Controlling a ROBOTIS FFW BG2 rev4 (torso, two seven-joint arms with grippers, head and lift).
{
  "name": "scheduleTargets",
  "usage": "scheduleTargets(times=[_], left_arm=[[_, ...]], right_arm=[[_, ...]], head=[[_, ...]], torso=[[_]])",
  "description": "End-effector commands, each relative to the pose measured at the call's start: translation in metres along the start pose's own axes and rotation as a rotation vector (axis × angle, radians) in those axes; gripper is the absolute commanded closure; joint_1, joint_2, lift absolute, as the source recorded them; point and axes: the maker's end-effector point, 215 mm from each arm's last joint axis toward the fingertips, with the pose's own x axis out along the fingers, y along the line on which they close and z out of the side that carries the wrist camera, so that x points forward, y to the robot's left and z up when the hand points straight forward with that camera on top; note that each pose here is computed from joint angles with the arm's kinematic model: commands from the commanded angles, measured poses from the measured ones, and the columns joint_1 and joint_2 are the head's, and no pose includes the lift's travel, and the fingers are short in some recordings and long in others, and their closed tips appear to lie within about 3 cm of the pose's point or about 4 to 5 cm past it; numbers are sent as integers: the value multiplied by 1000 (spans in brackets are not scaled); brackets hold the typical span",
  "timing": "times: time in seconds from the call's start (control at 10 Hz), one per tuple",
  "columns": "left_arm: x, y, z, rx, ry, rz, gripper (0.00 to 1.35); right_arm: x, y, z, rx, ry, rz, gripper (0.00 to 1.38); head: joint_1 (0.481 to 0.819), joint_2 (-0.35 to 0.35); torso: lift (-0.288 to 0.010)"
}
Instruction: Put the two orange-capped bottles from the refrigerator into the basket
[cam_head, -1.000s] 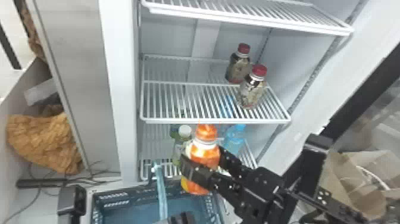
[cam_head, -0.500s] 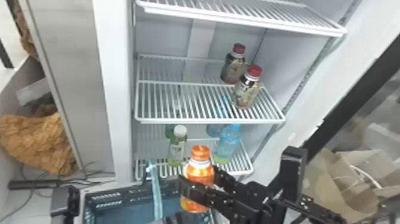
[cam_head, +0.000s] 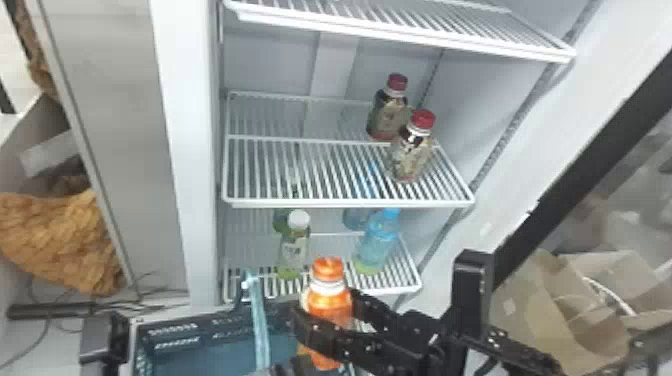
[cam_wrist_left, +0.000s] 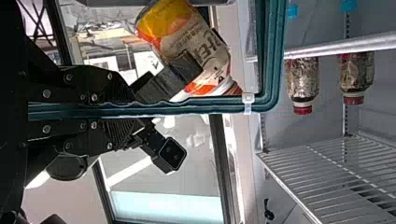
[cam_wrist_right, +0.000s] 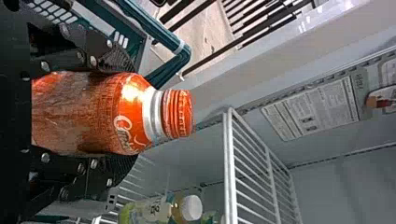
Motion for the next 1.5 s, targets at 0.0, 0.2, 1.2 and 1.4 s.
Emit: scheduleTargets(times=[0.0, 0.2, 1.2, 1.4], left_arm=[[0, 0, -1, -1, 2, 0, 1210], [0, 0, -1, -1, 2, 2, 1210], [-1, 0, -1, -5, -4, -2, 1210], [-1, 0, -2, -8, -2, -1, 1210]], right_arm=[[0, 2, 3, -10, -2, 5, 279], [-3, 3, 7, -19, -7, 2, 87], [-60, -45, 105, -219, -509, -297, 113], [-74, -57, 98, -210, -530, -370, 114]], head=[[695, -284], [695, -281], [695, -350], [695, -350]], torso=[[-40], [-40], [-40], [-40]])
